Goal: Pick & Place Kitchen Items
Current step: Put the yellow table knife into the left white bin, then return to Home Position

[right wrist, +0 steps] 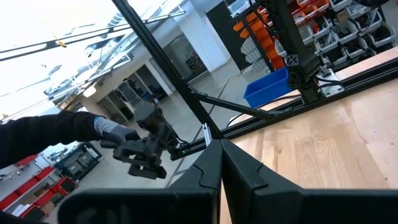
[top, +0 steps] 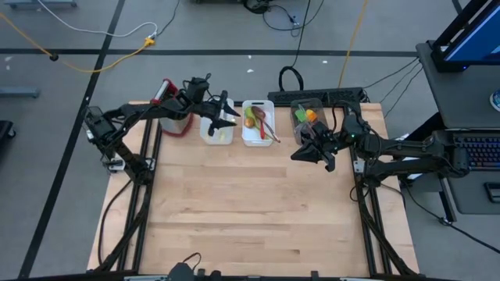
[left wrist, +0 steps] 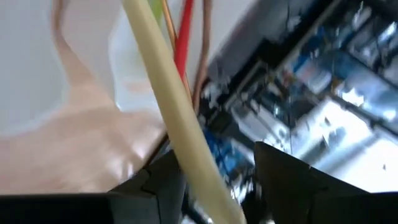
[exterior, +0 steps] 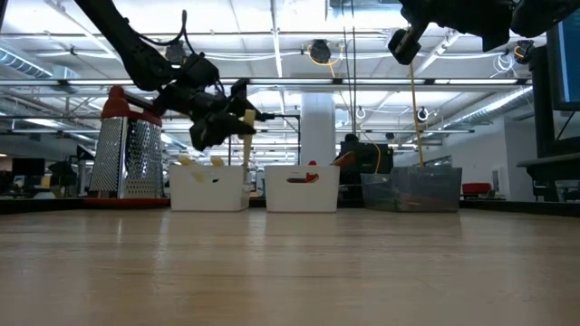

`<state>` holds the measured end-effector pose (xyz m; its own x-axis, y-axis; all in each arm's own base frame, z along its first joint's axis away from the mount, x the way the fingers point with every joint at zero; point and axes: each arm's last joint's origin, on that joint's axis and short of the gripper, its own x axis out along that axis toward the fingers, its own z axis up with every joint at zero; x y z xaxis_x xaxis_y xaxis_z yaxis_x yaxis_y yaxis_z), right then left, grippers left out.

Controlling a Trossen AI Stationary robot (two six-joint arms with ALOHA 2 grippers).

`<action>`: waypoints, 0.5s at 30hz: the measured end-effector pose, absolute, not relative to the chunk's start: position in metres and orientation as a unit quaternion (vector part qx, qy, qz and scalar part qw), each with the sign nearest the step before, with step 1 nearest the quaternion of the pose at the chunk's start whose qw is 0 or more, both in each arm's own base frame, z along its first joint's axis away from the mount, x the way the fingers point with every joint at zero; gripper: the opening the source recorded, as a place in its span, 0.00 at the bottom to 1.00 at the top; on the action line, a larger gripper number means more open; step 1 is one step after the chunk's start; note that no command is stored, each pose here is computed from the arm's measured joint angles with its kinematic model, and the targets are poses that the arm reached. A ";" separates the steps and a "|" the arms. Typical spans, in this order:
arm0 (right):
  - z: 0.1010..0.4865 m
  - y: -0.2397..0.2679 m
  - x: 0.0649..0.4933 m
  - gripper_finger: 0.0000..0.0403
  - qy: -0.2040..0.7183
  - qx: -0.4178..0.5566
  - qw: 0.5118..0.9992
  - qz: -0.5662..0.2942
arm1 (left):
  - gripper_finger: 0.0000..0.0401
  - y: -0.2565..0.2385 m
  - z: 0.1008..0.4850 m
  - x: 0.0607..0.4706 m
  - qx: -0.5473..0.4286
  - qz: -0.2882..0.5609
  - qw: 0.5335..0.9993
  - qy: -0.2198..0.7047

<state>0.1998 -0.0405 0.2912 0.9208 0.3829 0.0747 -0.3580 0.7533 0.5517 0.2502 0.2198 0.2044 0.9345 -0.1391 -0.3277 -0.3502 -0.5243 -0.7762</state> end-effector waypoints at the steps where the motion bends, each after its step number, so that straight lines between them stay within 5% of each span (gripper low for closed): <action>1: 0.291 -0.040 0.200 0.00 0.021 0.290 0.936 0.198 | 0.47 0.220 0.206 0.251 -0.866 0.101 0.468 0.145; 15: 0.291 -0.040 0.200 0.00 0.022 0.294 0.935 0.198 | 0.39 0.232 0.211 0.237 -0.870 0.067 0.466 0.146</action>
<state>0.1998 -0.0405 0.2912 0.9208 0.3829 0.0747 -0.3567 0.7490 0.5583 0.2368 0.2324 0.2107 0.9486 -0.1908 -0.2525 -0.3159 -0.5230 -0.7916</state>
